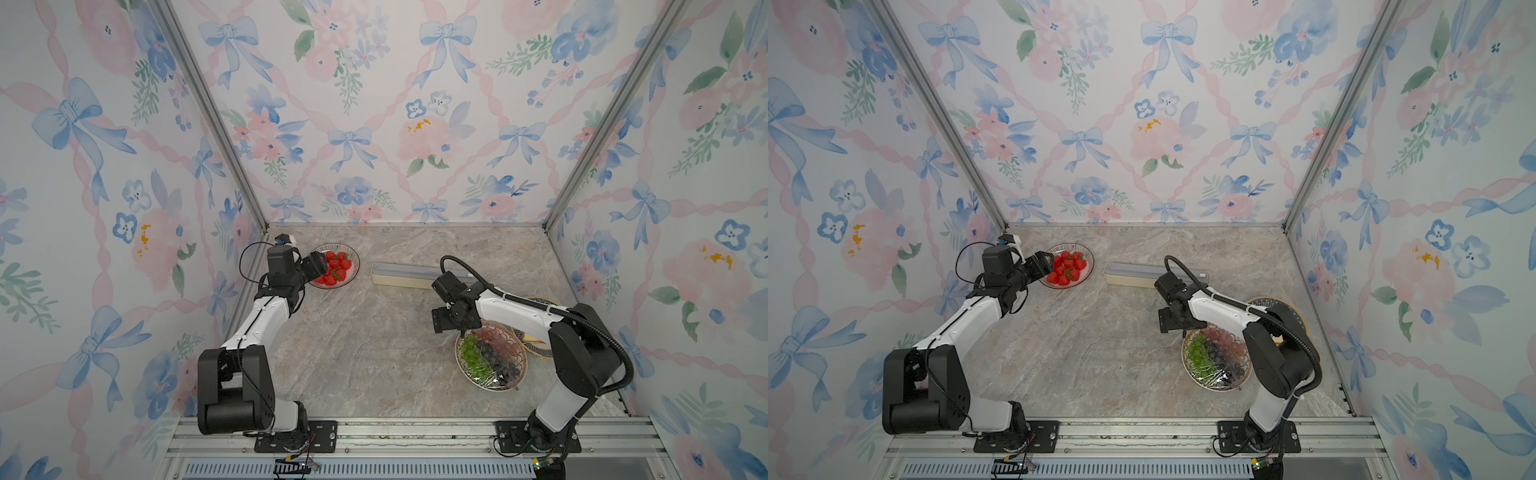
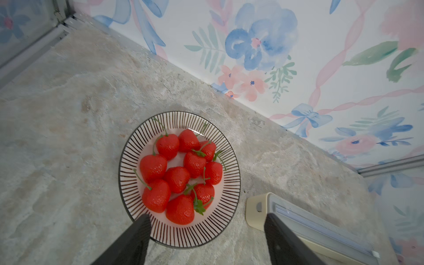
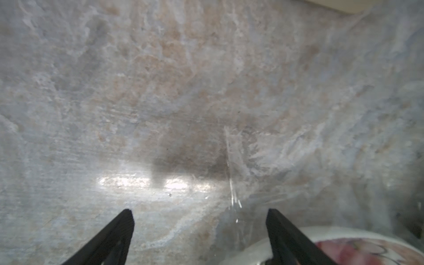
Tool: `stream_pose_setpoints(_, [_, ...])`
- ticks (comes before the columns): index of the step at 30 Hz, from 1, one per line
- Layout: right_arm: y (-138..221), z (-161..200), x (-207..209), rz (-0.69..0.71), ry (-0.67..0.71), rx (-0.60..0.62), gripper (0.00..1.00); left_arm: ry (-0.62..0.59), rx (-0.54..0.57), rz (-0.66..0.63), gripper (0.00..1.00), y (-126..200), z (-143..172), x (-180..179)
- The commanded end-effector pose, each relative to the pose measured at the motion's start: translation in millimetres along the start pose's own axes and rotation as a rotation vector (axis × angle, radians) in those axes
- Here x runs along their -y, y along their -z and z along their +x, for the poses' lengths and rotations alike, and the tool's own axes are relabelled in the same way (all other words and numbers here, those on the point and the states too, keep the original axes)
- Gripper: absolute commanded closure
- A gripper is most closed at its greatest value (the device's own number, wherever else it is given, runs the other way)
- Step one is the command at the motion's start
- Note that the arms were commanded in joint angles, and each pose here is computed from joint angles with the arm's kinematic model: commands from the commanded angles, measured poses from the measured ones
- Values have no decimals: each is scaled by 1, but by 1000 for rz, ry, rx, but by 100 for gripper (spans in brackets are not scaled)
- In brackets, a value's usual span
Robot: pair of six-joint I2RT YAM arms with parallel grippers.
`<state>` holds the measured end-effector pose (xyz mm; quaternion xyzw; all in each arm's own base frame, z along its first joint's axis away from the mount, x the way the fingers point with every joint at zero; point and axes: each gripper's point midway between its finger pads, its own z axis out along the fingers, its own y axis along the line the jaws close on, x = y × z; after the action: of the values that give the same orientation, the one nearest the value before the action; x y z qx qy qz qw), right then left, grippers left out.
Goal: Wrap the plate with plastic wrap
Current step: Move the plate to the center of the board.
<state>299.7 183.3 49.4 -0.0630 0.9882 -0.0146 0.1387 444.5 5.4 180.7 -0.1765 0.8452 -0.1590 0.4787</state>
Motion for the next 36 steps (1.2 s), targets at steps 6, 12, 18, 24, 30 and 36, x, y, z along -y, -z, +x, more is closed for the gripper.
stream_pose_setpoints(6, [27,-30,-5,-88,39,102,6,-35,-27,-104,22,-54,-22,-47])
stream_pose_setpoints(12, [41,-42,-2,-176,40,156,6,18,-126,7,33,-74,-13,-78])
stream_pose_setpoints(18, [42,-45,2,-227,30,165,7,97,-244,148,46,-89,19,-89])
stream_pose_setpoints(24, [47,-47,4,-235,28,178,8,125,-284,197,48,-101,30,-88])
stream_pose_setpoints(30, [50,-45,8,-231,17,186,8,150,-305,184,72,-109,38,-95])
stream_pose_setpoints(36, [54,-45,11,-228,14,191,8,152,-322,156,90,-110,49,-102])
